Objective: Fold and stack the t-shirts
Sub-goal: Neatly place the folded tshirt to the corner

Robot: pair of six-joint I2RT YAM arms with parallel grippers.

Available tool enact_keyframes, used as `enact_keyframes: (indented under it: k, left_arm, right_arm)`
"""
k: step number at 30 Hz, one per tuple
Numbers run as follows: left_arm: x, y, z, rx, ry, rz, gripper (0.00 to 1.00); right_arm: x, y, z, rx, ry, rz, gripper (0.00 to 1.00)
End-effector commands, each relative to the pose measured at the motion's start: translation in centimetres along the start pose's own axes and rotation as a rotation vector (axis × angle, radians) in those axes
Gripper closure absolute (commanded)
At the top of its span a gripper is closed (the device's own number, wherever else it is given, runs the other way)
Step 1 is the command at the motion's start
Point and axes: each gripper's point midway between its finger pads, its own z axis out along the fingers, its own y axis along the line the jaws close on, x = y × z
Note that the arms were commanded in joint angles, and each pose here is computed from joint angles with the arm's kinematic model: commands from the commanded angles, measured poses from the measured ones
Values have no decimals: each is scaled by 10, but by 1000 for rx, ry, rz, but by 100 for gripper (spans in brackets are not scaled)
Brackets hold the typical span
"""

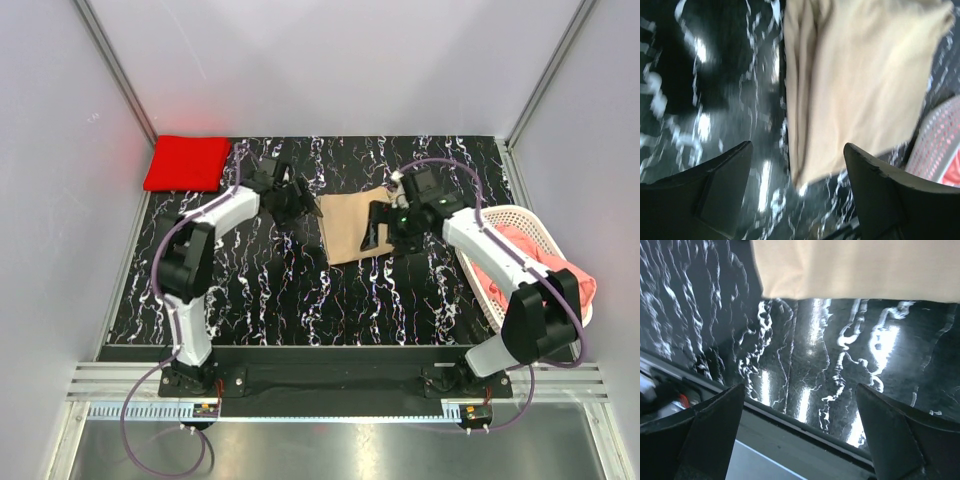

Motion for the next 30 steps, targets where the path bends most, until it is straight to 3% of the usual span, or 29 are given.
enact_keyframes:
  k: [1, 3, 8, 9, 11, 12, 15, 21, 28, 30]
  left_arm:
    - [4, -9, -65, 12, -40, 68, 21]
    - [19, 11, -73, -12, -15, 37, 21]
    - [31, 37, -122, 53, -56, -43, 21]
    - [34, 42, -127, 57, -59, -44, 21]
    - [41, 51, -140, 72, -74, -52, 21]
    - [43, 54, -144, 76, -81, -54, 21]
    - [53, 66, -153, 94, -96, -82, 21]
    - [73, 76, -164, 131, -97, -116, 21]
    - [92, 95, -163, 115, -84, -130, 21]
    - [95, 98, -161, 115, -74, -137, 21]
  right_arm:
    - [4, 31, 18, -8, -51, -188, 0]
    - [10, 40, 25, 20, -79, -348, 0]
    - [-7, 30, 27, 153, -324, -714, 0]
    - [-12, 29, 22, 179, -359, -865, 0]
    - [0, 29, 34, 160, -381, -1066, 0]
    - [2, 29, 36, 164, -379, -1246, 0]
    - [20, 25, 59, 144, -349, -1472, 0]
    - [30, 36, 99, 173, -362, -1717, 0]
    - [14, 44, 137, 269, -439, -1859, 7]
    - [14, 35, 152, 306, -398, -1905, 9]
